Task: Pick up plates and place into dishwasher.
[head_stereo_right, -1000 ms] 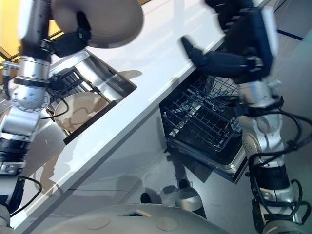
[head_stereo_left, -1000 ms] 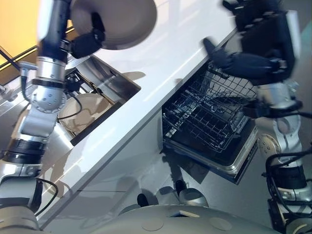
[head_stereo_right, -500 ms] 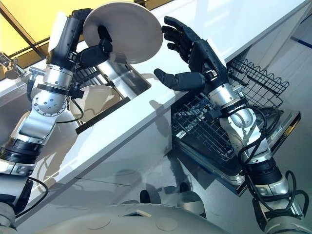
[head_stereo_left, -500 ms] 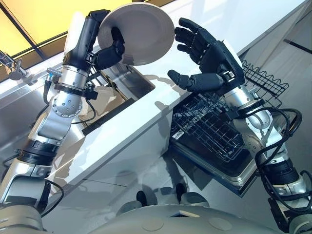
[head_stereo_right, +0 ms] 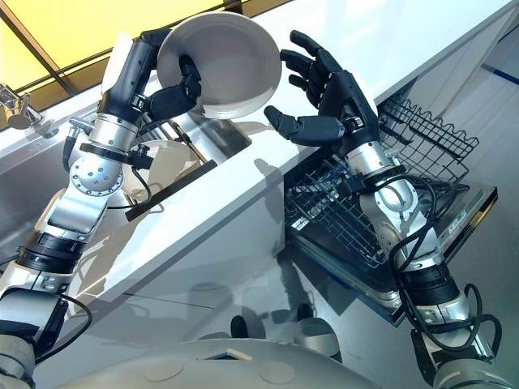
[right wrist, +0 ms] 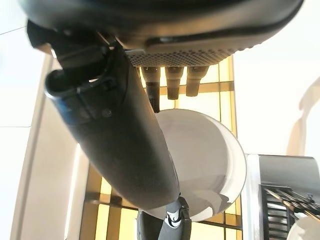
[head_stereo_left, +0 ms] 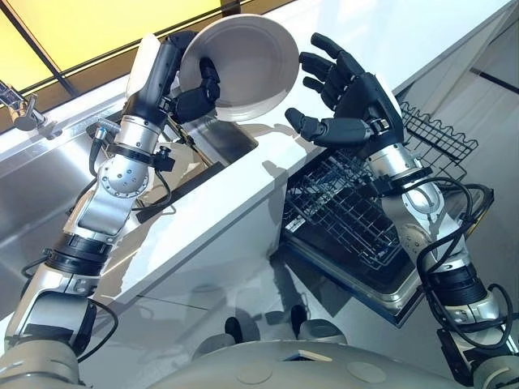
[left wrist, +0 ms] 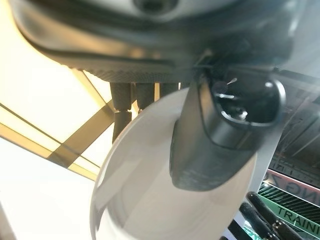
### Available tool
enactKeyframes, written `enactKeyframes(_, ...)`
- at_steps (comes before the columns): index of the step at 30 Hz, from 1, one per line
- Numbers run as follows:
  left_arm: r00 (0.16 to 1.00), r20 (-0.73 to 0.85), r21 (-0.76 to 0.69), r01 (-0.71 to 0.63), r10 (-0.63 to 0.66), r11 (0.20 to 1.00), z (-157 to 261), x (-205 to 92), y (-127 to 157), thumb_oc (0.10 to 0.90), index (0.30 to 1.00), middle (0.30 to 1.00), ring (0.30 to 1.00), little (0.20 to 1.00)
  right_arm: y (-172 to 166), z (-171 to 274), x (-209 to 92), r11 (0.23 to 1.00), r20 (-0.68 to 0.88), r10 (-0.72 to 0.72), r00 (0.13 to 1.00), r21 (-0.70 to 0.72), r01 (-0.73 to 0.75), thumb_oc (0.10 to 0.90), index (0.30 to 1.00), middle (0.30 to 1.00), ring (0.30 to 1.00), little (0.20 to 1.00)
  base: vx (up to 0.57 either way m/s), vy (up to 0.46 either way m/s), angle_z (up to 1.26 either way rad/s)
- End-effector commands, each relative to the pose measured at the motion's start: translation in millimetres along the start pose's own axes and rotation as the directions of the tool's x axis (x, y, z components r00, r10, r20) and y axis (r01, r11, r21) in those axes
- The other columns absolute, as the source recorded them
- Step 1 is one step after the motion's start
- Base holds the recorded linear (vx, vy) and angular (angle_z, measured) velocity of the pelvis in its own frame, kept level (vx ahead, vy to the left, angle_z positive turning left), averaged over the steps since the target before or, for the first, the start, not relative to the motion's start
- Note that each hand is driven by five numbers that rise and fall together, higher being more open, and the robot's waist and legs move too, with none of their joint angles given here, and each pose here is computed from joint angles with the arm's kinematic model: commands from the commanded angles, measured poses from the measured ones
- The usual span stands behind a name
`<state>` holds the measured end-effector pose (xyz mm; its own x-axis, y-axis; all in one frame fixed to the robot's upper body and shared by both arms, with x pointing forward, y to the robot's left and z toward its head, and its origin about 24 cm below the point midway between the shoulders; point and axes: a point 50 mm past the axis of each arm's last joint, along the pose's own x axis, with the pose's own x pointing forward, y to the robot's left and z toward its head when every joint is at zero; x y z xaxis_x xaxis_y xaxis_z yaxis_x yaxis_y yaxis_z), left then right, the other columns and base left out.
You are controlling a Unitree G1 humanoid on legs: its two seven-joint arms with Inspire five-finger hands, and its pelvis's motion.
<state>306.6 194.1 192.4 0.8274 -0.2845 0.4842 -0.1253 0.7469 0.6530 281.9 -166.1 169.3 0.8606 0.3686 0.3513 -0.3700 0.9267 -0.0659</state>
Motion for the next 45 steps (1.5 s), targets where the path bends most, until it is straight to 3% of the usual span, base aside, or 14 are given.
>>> enactKeyframes(1, 0.903, 0.416, -0.008, 0.118, -0.104, 0.993, 76.8, 19.8, -18.3, 0.1, 0.3, 0.3, 0.3, 0.2, 27.9, 52.3, 28.7, 0.991, 0.288, 0.111, 0.951, 0.037, -0.127, 0.8, 0.9, 0.9, 0.9, 0.9, 0.0, 0.0, 0.0)
enactKeyframes(5, 0.888, 0.455, -0.042, 0.093, -0.064, 0.995, 81.3, 15.7, -21.1, 0.1, 0.3, 0.3, 0.3, 0.2, 24.4, 54.7, 27.4, 0.996, 0.332, 0.027, 0.943, 0.069, -0.053, 0.8, 0.9, 0.9, 0.9, 0.9, 0.02, -0.013, 0.01)
enactKeyframes(12, 0.875, 0.481, -0.06, 0.097, -0.056, 0.993, 86.2, 9.8, -30.3, 0.1, 0.3, 0.3, 0.3, 0.2, 30.2, 51.5, 28.7, 0.991, 0.32, 0.016, 0.947, 0.121, -0.058, 0.8, 0.9, 0.9, 0.9, 0.9, 0.0, 0.0, 0.0)
enactKeyframes(16, 0.874, 0.484, -0.086, 0.085, -0.033, 0.993, 85.3, 7.1, -31.2, 0.1, 0.3, 0.3, 0.3, 0.2, 26.6, 53.8, 28.2, 0.97, 0.358, -0.087, 0.93, 0.245, -0.003, 0.8, 0.9, 0.9, 0.9, 0.9, 0.0, 0.0, 0.0)
enactKeyframes(24, 0.894, 0.448, -0.083, 0.058, -0.015, 0.995, 80.6, 7.1, -33.7, 0.1, 0.3, 0.3, 0.3, 0.2, 34.4, 62.0, 29.4, 0.979, 0.417, -0.068, 0.906, 0.201, -0.019, 0.8, 0.9, 0.9, 0.9, 0.9, 0.0, 0.0, 0.0)
enactKeyframes(28, 0.91, 0.414, -0.083, 0.037, 0.0, 0.996, 75.1, 7.9, -32.2, 0.1, 0.3, 0.3, 0.3, 0.2, 35.9, 76.0, 24.7, 0.992, 0.533, -0.061, 0.844, 0.124, -0.007, 0.8, 0.9, 0.9, 0.9, 0.9, 0.0, 0.0, 0.0)
enactKeyframes(34, 0.933, 0.358, -0.064, -0.001, 0.024, 0.998, 64.5, 8.8, -31.5, 0.1, 0.3, 0.3, 0.3, 0.2, 38.5, 110.0, 12.0, 0.995, 0.749, -0.021, 0.662, -0.046, 0.084, 0.8, 0.9, 0.9, 0.9, 0.9, 0.0, 0.0, 0.0)
enactKeyframes(38, 0.944, 0.326, -0.061, -0.02, 0.039, 0.998, 59.7, 9.8, -29.8, 0.1, 0.3, 0.3, 0.3, 0.2, 44.6, 134.2, -7.9, 0.964, 0.919, 0.007, 0.393, -0.111, 0.243, 0.8, 0.9, 0.9, 0.9, 0.9, 0.0, 0.0, 0.0)
enactKeyframes(41, 0.951, 0.308, -0.06, -0.026, 0.043, 0.998, 54.5, 9.9, -29.0, 0.1, 0.3, 0.3, 0.3, 0.2, 37.3, 152.9, -15.1, 0.918, 0.978, -0.029, 0.206, -0.055, 0.392, 0.8, 0.9, 0.9, 0.9, 0.9, 0.0, 0.0, 0.0)
enactKeyframes(44, 0.954, 0.295, -0.057, -0.033, 0.049, 0.998, 50.7, 8.9, -27.8, 0.1, 0.3, 0.3, 0.3, 0.2, 27.0, 161.3, -20.6, 0.811, 0.999, -0.036, 0.007, 0.025, 0.584, 0.8, 0.9, 0.9, 0.9, 0.9, 0.0, 0.0, 0.0)
enactKeyframes(45, 0.955, 0.293, -0.055, -0.035, 0.049, 0.998, 49.8, 9.0, -26.5, 0.1, 0.3, 0.3, 0.3, 0.2, 21.2, 163.6, -19.3, 0.768, 0.999, -0.046, -0.013, 0.043, 0.639, 0.8, 0.9, 0.9, 0.9, 0.9, -0.04, -0.008, 0.01)
